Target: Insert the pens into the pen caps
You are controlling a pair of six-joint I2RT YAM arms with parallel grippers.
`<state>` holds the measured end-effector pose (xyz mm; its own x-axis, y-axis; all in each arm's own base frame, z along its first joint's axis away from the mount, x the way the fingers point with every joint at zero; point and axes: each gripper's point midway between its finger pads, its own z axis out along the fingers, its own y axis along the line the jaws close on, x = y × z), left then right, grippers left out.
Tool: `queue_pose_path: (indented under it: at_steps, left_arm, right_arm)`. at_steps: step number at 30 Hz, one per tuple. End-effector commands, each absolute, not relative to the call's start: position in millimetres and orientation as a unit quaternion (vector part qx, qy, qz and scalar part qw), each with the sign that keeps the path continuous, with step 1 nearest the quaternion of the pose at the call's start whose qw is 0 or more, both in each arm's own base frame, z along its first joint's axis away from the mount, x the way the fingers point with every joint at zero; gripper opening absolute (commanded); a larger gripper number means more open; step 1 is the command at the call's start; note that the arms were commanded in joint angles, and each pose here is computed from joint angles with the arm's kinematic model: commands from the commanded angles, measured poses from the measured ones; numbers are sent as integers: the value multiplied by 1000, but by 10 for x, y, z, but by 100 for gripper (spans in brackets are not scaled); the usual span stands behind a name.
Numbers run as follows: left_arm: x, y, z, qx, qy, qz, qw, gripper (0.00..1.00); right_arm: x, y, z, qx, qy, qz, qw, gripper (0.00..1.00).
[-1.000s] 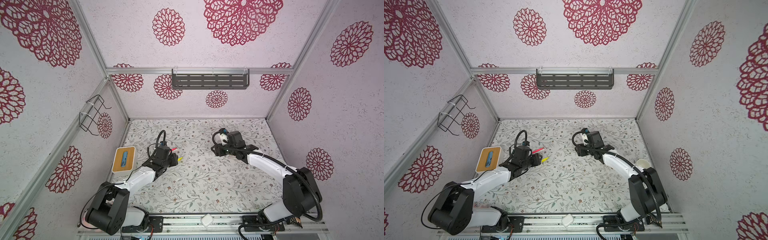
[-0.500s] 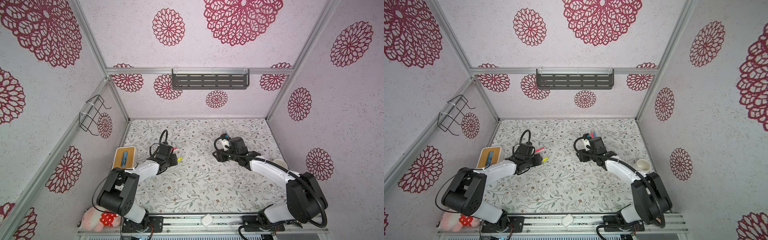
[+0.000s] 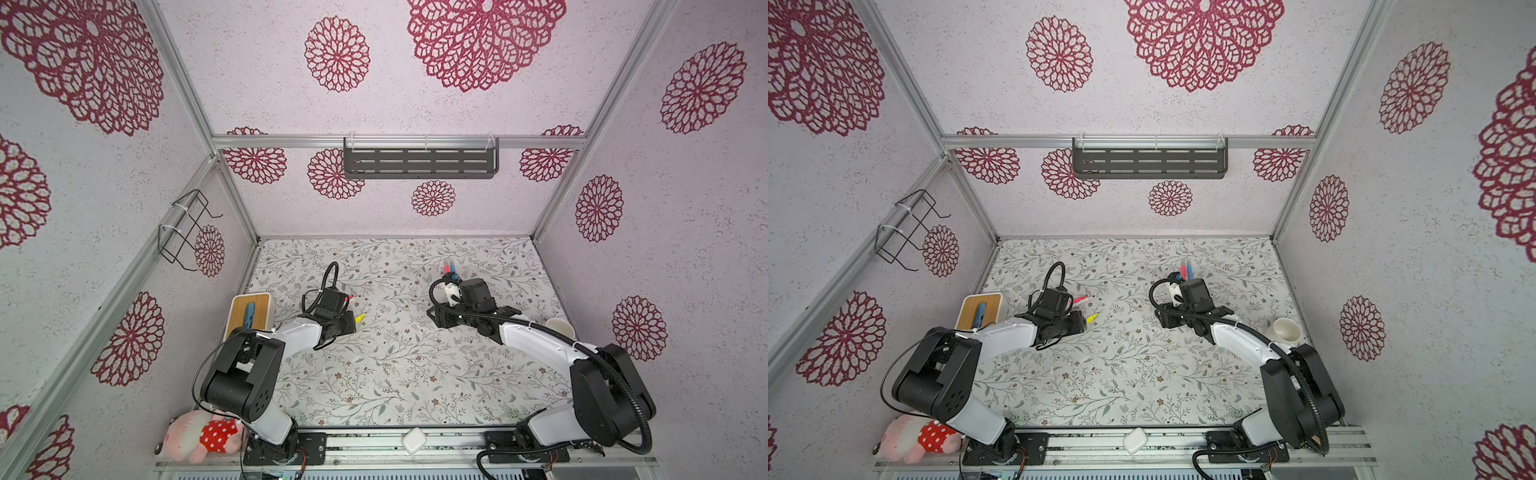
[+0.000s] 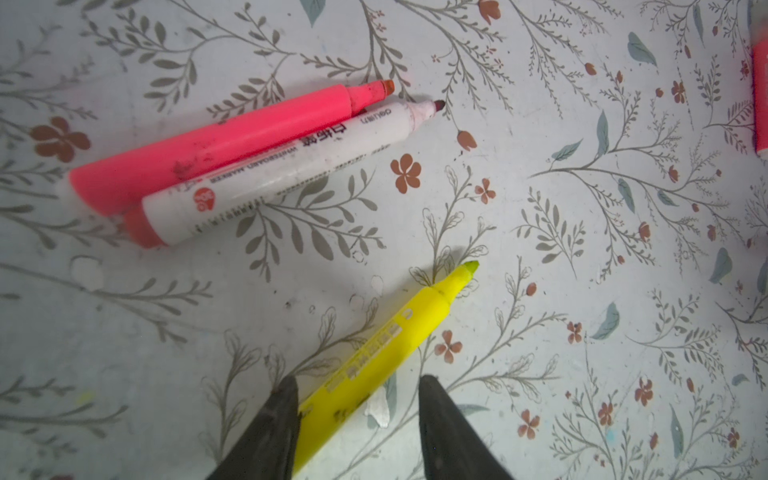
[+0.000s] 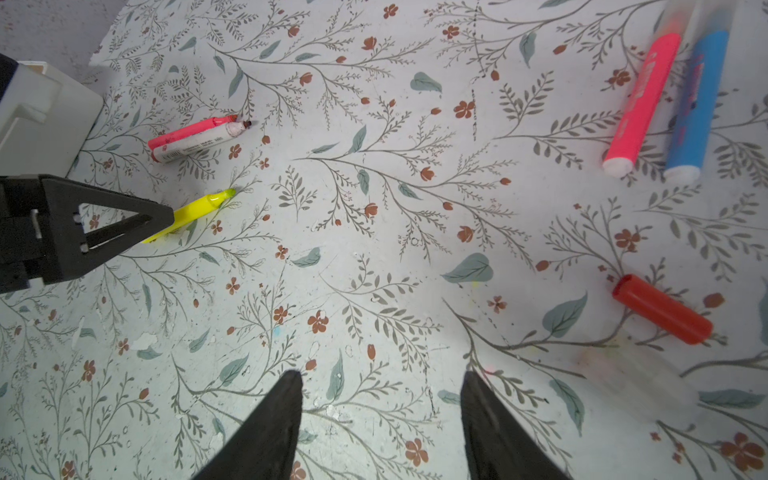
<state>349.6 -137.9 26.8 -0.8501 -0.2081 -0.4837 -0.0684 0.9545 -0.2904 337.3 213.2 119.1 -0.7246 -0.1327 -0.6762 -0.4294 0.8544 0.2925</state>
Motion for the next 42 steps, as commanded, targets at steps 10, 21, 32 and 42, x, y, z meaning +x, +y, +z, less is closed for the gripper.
queue_pose_path:
  at_steps: [10,21,32,42]
  left_arm:
    - [3300,-1476,90,-63,969,-99,217,48]
    - [3199,-1645,-34,-3,982,-49,182,31]
    - [3226,-1823,114,30,977,-72,198,8]
    - [3163,-2352,906,71,907,-245,336,14]
  right_arm:
    - [3384,2108,1415,-142,886,236,373,62]
    - [3364,2001,1501,-130,882,229,390,62]
    - [3339,2044,1467,-97,878,265,386,62]
    - [3278,2445,1538,-97,841,397,355,62]
